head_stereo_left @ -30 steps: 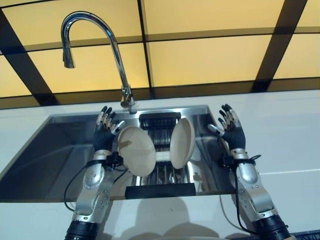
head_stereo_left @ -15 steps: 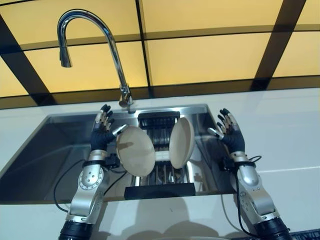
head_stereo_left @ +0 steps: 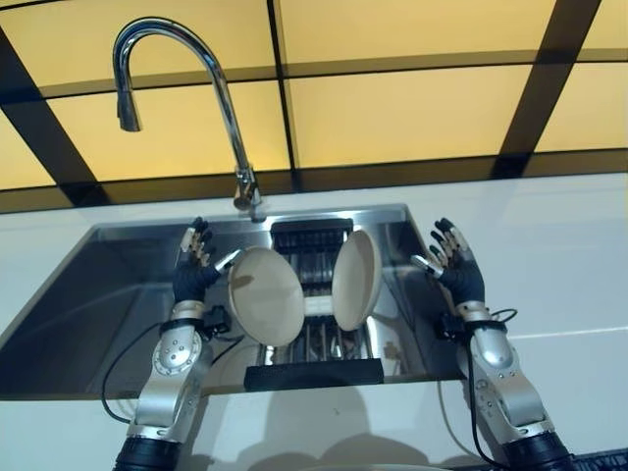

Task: Pick up plates and place into dishwasher.

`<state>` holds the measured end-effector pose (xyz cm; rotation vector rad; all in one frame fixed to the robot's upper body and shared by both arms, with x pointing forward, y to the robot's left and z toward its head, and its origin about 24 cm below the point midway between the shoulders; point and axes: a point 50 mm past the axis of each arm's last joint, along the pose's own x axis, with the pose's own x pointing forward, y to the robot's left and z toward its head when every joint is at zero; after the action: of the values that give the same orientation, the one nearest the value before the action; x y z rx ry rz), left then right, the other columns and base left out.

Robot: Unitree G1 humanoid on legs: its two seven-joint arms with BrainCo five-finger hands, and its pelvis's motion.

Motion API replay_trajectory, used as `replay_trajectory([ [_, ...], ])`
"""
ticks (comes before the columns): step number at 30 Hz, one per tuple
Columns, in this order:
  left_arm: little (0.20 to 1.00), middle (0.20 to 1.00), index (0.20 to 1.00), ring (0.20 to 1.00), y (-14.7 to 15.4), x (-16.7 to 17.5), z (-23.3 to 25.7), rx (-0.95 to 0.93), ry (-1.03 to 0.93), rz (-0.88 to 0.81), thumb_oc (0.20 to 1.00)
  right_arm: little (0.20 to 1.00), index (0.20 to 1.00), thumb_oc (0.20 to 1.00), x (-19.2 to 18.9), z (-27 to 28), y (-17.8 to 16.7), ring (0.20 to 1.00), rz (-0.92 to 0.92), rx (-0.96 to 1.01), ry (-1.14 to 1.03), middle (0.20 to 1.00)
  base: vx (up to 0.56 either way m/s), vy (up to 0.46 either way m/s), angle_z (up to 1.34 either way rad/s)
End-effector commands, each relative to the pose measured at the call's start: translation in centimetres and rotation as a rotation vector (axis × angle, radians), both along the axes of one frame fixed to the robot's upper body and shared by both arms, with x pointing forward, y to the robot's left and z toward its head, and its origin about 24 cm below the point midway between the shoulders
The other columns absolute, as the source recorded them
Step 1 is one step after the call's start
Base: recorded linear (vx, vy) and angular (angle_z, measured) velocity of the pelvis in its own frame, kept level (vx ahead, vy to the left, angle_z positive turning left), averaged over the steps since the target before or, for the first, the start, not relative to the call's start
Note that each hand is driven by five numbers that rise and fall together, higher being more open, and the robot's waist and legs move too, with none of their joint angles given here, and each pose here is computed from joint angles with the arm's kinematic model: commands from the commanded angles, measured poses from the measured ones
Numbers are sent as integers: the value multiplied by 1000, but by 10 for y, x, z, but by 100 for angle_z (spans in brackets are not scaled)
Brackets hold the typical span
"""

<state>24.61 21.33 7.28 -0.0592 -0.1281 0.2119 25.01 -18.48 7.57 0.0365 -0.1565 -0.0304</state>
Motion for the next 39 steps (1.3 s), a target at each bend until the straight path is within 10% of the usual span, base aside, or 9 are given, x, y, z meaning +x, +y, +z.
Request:
replay_trajectory([
  [1,1000,1000,1000,1000,13,3,4,-24,-25,57,1000,1000,1000,1000,-5,10,-4,1000,1,4,-61,1000,59,9,-2],
  [39,1000,1000,1000,1000,-10,-53,-174,-417,998,-146,1000,1000,1000,1000,-12,-11,-15,1000,106,-93,89,1000,55,25,-4],
])
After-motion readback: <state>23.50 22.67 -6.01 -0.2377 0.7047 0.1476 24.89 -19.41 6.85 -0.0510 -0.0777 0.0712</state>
